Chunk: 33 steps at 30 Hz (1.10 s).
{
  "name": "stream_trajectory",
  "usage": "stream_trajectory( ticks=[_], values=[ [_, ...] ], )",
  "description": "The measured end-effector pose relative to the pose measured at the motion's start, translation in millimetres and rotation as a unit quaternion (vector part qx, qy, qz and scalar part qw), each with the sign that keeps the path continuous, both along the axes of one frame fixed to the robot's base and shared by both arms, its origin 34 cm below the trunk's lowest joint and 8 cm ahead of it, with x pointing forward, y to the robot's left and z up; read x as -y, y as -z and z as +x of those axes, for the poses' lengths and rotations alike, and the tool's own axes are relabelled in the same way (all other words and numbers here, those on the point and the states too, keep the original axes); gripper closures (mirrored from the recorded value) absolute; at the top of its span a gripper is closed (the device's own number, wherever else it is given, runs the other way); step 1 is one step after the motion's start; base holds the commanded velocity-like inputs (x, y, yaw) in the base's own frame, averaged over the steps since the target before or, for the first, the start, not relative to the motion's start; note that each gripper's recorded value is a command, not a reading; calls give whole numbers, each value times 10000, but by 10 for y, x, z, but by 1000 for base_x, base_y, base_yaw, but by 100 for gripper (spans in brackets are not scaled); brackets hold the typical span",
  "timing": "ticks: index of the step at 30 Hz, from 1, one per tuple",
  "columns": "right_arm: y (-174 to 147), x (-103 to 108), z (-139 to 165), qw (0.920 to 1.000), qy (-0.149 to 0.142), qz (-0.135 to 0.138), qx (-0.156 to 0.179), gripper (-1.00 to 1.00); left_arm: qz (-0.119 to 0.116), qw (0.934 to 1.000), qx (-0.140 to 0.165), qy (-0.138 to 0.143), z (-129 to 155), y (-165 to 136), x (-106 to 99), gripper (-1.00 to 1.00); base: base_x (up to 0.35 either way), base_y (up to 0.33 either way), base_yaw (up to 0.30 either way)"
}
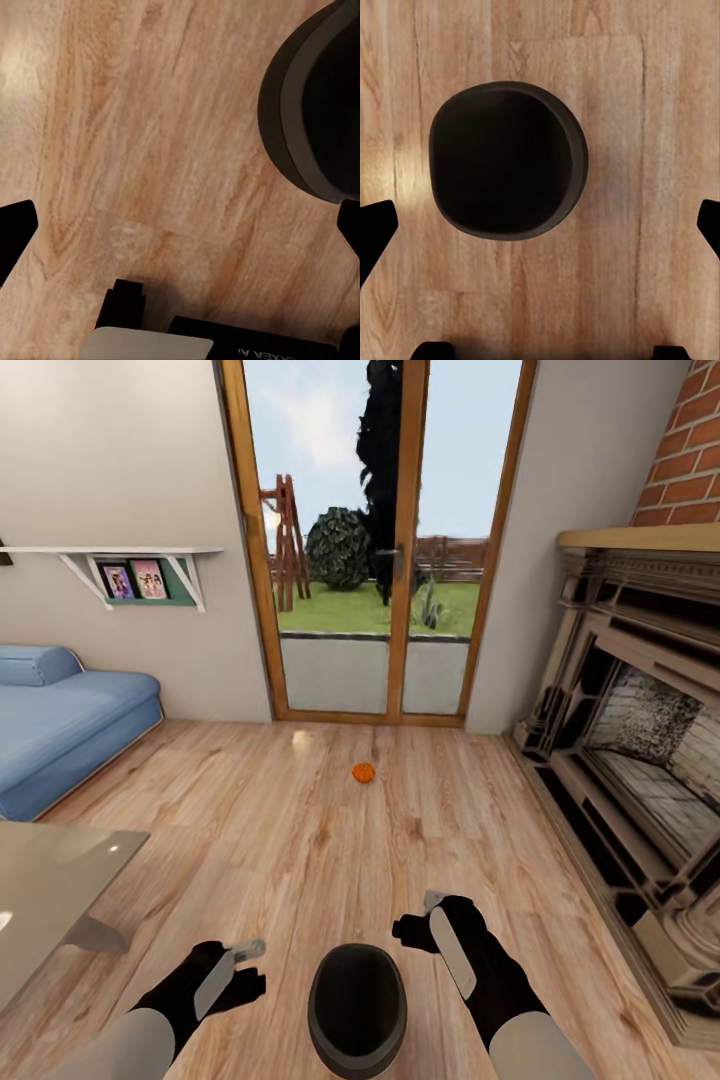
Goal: Place each of the two pumpkins and all three candles from the living room inside a cabinet in the living room (use any cabinet), then make sure every cabinet is closed, and position the cauldron so it is next to a table in the living room.
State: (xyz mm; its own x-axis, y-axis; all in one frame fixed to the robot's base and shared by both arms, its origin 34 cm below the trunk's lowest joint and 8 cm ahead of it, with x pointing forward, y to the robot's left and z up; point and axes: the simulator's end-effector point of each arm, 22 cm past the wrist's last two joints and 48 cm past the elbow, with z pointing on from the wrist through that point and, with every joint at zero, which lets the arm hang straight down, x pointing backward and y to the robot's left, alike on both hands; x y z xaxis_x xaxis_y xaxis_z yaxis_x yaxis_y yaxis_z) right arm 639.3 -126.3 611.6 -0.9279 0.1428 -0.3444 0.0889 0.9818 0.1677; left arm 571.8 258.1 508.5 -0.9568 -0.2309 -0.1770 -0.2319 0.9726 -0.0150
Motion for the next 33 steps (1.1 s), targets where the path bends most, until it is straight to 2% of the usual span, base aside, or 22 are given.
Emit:
stream_trajectory(
  ticks=[8,15,20,23,26,27,28,33],
  values=[
    [52,-2,46,9999,43,4,128,-100,21,9999,164,-32,64,59,3,-100,2,0,0],
    [148,-184,54,9988,-327,-155,326,-100,-8,9997,227,-38,97,161,24,-100,0,0,0],
    [291,-195,2,9988,-370,-180,271,-100,-120,9996,274,15,123,228,208,-100,0,0,0],
    [340,-203,0,9988,-375,-166,279,-100,-138,9995,294,27,133,274,246,-100,0,0,0],
    [392,-204,-3,9988,-375,-162,285,-100,-225,9993,307,69,135,320,397,-100,0,0,0],
    [412,-199,-8,9988,-373,-170,276,-100,-320,9989,318,109,137,327,557,-100,0,0,0],
    [432,-198,-14,9988,-377,-173,267,-100,-356,9987,324,137,137,338,632,-100,0,0,0],
    [530,-195,-32,9988,-384,-181,253,-100,-439,9979,431,179,195,371,810,-100,0,0,0]
  ],
)
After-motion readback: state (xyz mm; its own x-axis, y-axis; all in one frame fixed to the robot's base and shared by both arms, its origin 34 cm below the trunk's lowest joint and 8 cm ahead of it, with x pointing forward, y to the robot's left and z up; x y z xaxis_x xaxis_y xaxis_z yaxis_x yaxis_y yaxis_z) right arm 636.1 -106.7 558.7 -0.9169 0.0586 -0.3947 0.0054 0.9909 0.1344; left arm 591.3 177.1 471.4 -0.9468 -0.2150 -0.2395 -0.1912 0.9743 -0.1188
